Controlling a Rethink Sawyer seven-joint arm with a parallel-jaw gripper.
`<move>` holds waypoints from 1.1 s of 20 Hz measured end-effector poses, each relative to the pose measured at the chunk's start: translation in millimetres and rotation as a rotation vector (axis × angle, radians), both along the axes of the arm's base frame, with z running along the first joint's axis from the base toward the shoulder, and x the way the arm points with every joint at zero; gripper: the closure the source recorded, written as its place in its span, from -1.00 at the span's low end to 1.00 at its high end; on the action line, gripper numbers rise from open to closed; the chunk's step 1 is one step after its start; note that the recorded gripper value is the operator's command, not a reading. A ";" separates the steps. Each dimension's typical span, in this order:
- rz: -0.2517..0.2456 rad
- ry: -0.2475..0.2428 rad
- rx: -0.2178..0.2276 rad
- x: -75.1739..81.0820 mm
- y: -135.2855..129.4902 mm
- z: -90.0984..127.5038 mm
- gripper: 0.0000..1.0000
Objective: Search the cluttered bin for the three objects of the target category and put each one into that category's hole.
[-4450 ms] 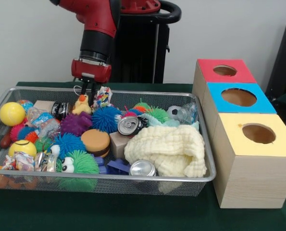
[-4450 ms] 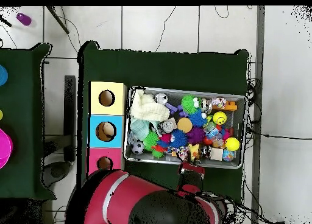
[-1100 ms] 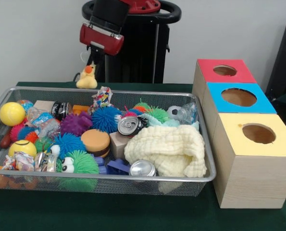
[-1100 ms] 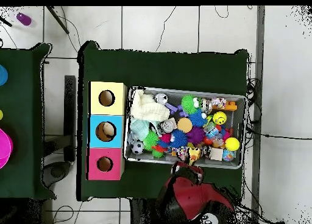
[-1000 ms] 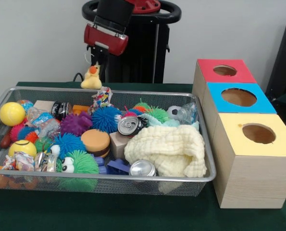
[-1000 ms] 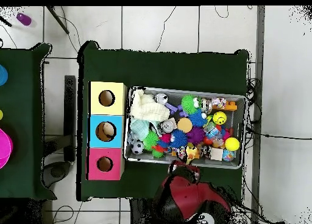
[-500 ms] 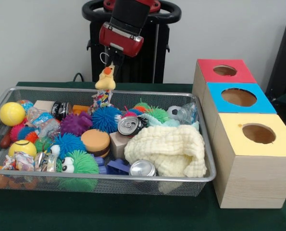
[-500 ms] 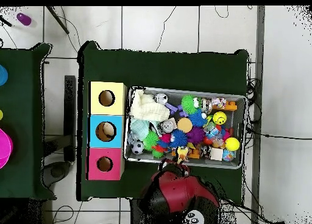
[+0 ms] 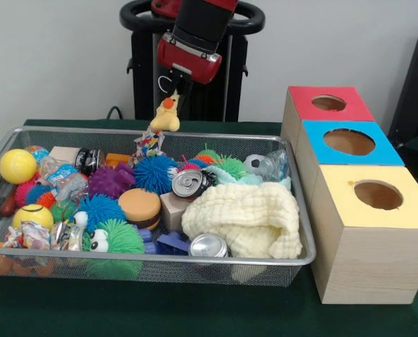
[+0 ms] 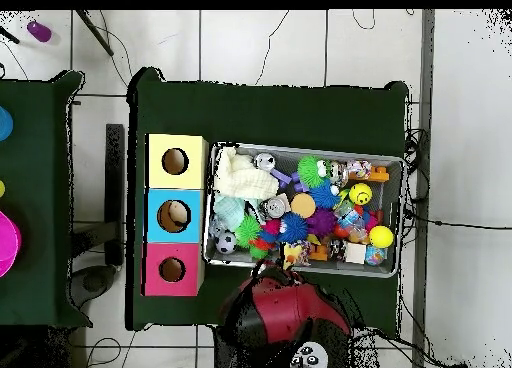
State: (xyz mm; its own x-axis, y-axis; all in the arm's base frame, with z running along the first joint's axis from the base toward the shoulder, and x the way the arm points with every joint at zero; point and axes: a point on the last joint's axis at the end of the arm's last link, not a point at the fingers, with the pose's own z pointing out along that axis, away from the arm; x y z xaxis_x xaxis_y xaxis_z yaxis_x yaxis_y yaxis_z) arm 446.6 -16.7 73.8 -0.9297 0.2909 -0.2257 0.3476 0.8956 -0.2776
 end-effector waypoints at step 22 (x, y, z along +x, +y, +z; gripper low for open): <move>-0.234 0.303 0.018 -11.4 55.8 35.9 1.00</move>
